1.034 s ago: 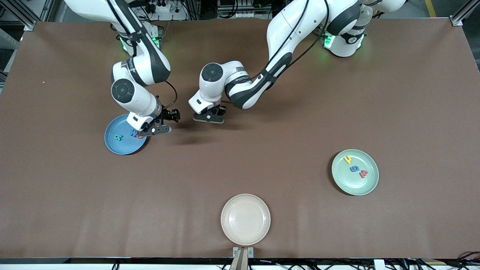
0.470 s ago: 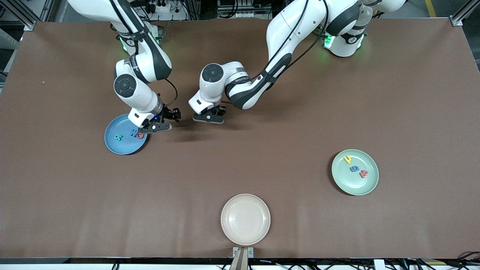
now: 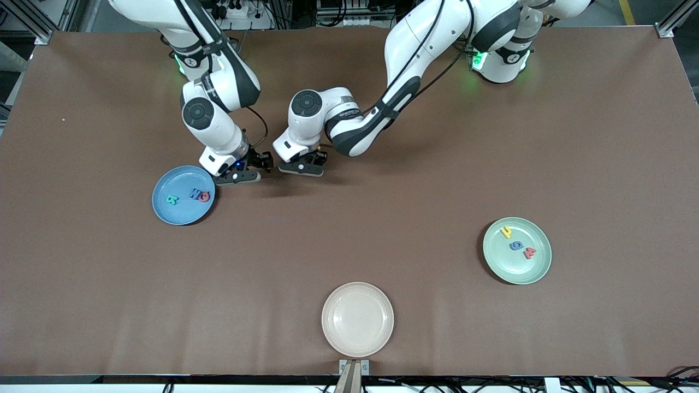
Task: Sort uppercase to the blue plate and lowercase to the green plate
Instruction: 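Lift the blue 3 with the left gripper while the right gripper withdraws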
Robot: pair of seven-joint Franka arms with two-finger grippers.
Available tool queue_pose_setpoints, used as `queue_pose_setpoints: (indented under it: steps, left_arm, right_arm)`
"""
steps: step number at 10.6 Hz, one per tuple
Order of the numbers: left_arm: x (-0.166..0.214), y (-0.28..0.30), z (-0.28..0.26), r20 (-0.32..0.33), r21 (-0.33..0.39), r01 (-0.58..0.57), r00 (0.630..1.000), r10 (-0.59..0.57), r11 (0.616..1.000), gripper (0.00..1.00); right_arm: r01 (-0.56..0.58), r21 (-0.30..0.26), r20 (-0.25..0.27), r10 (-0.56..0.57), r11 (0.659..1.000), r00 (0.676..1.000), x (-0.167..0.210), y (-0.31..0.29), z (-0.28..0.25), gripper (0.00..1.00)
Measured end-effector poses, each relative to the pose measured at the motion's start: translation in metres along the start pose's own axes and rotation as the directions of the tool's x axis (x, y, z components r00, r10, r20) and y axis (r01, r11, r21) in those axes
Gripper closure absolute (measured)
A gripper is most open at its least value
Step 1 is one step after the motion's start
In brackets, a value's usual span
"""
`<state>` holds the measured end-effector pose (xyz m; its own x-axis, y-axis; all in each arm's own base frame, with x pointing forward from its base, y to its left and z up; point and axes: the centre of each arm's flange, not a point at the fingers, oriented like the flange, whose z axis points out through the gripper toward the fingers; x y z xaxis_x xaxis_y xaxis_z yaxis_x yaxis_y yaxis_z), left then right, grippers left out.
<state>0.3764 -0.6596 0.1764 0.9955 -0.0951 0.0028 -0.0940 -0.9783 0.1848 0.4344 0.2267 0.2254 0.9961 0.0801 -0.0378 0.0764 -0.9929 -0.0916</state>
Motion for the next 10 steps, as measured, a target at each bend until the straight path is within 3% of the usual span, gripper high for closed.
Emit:
queue_pose_setpoints:
  steps: [8, 9, 10]
  left_arm:
    - [0.0049, -0.0043, 0.0013, -0.009, 0.011, -0.04, 0.999, 0.041, 0.999, 0.61]
    - [0.0053, -0.0045, 0.0012, -0.01, 0.011, -0.045, 0.999, 0.045, 0.999, 0.64]
    - [0.006, -0.0043, 0.0005, -0.012, 0.011, -0.05, 0.999, 0.05, 0.999, 0.73]
  right_arm:
    - [-0.001, 0.002, -0.016, 0.001, 1.0, 1.0, -0.0019, 0.0019, 0.002, 0.31]
    - [-0.002, 0.003, -0.02, 0.002, 1.0, 1.0, -0.0026, 0.0025, 0.0027, 0.31]
    - [-0.001, 0.003, -0.023, 0.002, 1.0, 1.0, -0.0038, 0.0033, 0.0039, 0.31]
